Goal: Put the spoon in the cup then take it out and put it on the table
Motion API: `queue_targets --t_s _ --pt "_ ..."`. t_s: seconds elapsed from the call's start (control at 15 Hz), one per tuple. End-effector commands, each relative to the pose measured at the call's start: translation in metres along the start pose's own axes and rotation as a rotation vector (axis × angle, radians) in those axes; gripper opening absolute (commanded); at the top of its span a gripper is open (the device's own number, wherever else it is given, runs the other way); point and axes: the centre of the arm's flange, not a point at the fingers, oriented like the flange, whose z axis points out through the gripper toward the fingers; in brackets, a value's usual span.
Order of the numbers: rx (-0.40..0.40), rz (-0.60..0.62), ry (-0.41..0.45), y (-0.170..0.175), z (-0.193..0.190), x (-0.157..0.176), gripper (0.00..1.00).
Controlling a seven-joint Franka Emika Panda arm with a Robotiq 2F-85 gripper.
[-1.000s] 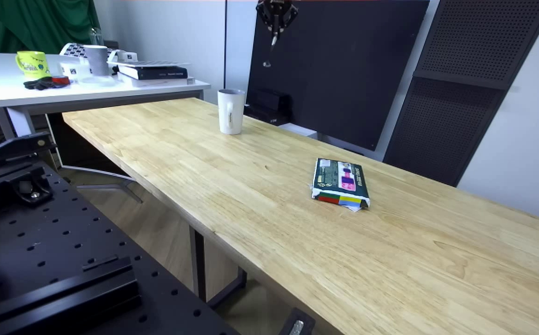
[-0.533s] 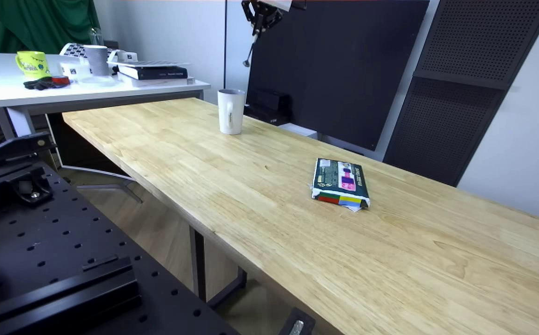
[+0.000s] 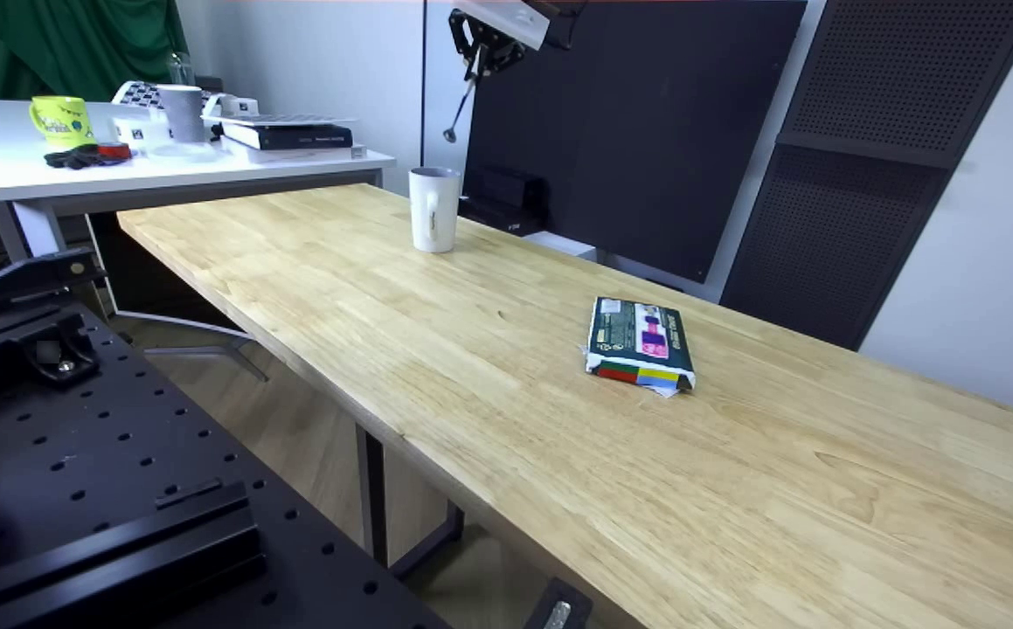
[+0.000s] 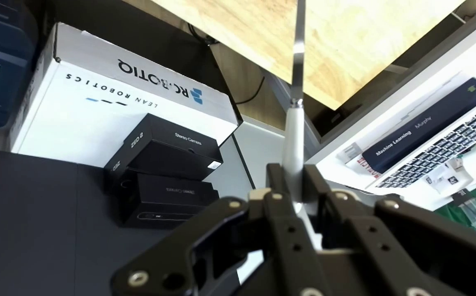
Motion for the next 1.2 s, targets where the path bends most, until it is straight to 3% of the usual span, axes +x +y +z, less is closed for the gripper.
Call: queue_targets --t_s 0.0,0.4,1.13 --pt "-0.012 -0.021 0.057 -0.013 -0.014 -0.032 0.04" --pt "-0.058 -0.05 0.112 -0.023 -0.004 -0.051 0.04" --pt "-0.066 -0.031 0.097 -0.026 0.008 -0.086 0.04"
